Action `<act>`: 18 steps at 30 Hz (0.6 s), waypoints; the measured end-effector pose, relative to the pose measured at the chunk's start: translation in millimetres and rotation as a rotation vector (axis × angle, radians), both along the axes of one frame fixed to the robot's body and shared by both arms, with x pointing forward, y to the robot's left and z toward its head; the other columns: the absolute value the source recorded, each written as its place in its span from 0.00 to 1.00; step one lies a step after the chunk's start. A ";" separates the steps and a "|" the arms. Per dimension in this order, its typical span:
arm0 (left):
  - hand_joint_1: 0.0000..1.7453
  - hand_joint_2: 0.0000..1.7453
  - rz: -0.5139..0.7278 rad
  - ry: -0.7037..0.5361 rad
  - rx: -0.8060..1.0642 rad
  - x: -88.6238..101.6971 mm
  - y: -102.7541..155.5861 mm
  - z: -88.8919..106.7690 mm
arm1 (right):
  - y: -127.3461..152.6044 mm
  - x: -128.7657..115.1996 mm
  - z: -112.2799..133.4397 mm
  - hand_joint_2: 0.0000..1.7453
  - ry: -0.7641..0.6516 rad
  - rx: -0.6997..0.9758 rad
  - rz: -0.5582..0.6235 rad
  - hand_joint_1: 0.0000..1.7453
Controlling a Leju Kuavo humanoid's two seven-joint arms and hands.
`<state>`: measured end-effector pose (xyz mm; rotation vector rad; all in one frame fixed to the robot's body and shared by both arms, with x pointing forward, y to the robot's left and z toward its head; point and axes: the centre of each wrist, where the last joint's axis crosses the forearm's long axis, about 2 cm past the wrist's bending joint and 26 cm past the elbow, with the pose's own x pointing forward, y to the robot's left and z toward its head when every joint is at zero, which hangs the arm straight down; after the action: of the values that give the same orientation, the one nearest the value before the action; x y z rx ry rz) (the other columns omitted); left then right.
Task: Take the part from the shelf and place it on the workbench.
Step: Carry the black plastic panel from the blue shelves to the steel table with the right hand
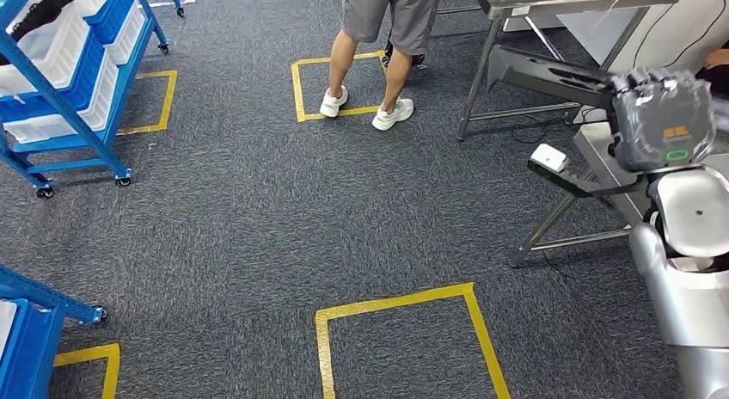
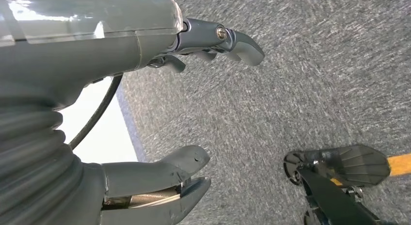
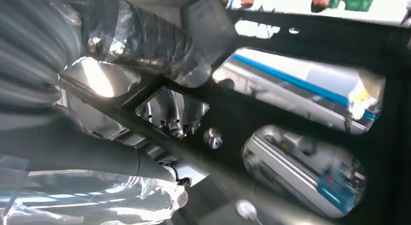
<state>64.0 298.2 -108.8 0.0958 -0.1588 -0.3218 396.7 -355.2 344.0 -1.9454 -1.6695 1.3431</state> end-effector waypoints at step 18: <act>0.00 1.00 0.003 0.026 0.010 -11.0 4.7 -1.5 | -4.5 5.0 28.5 1.00 -0.042 -0.037 0.002 0.98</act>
<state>53.0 302.9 -110.3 0.1016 -0.1313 -0.3206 401.7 -359.7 372.5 -2.0057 -1.6779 1.3522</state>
